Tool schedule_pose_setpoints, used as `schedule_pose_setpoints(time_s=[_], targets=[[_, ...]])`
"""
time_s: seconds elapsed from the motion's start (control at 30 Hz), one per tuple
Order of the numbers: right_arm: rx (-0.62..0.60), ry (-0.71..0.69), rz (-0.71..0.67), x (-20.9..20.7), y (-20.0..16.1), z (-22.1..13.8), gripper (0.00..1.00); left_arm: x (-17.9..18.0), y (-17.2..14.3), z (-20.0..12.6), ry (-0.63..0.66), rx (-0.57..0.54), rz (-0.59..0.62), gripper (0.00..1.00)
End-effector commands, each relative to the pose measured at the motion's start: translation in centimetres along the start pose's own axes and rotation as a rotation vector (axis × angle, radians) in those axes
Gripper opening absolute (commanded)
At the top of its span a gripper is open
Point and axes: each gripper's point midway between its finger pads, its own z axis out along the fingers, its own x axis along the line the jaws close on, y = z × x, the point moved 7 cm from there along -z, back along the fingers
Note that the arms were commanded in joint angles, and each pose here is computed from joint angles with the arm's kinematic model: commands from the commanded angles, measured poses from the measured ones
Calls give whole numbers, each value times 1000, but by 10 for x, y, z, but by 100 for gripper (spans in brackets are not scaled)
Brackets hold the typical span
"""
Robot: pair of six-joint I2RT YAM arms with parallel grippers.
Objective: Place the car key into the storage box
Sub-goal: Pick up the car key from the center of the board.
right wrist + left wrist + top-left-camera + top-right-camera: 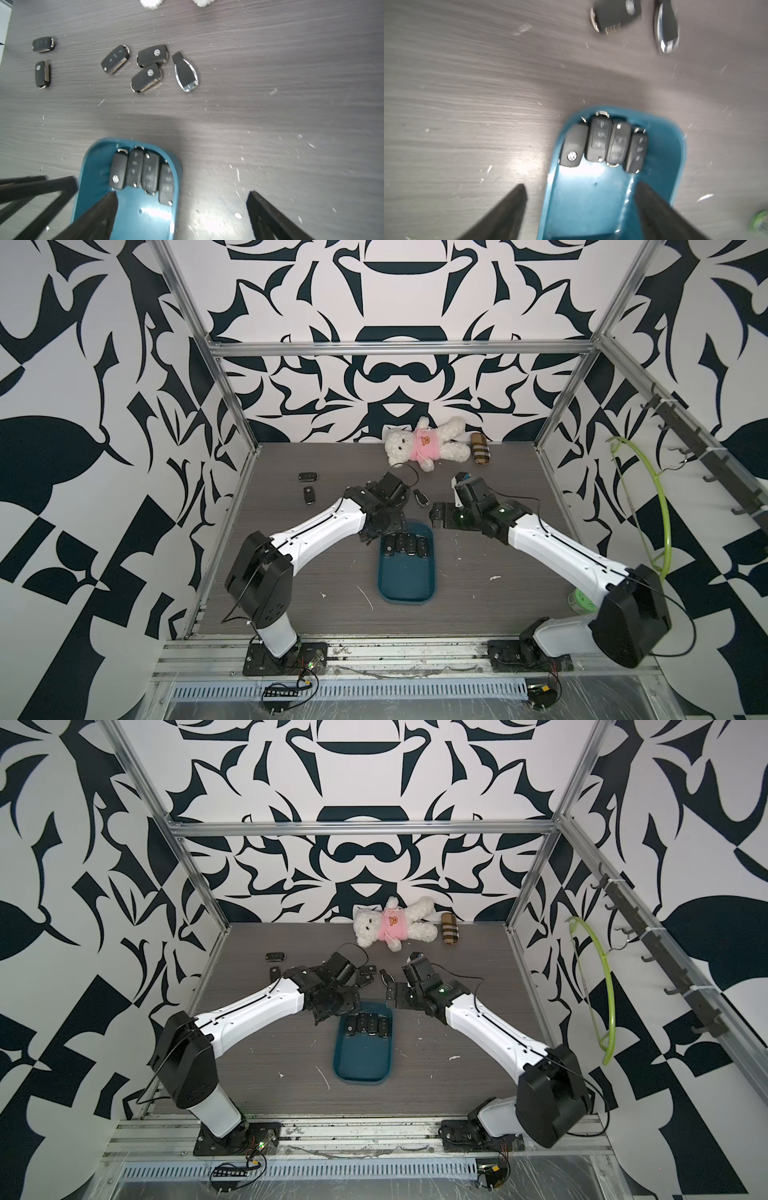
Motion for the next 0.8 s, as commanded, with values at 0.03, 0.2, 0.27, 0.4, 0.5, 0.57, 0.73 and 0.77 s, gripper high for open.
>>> schedule_pose_setpoints(time_s=[0.03,0.2,0.27,0.4,0.5,0.57,0.73,0.77], targets=[[-31,34,-27,17,27,9,100,24,9,-15,-15,-14,-17,99],[21,-9,-63,27,46,43,100,46,21,-23,-49,-36,-80,99],[36,-27,-73,29,54,59,96,51,24,-27,-58,-56,-73,99],[78,-59,-62,20,67,91,79,57,28,-33,-18,-102,-74,99],[110,-64,-43,9,74,115,69,59,28,-34,-16,-108,-64,99],[124,-75,-47,3,79,128,66,60,27,-34,-31,-114,-60,99],[160,-103,-76,-7,84,153,66,58,27,-34,-66,-119,-65,99],[167,-105,-86,-7,85,157,66,58,27,-34,-65,-119,-67,99]])
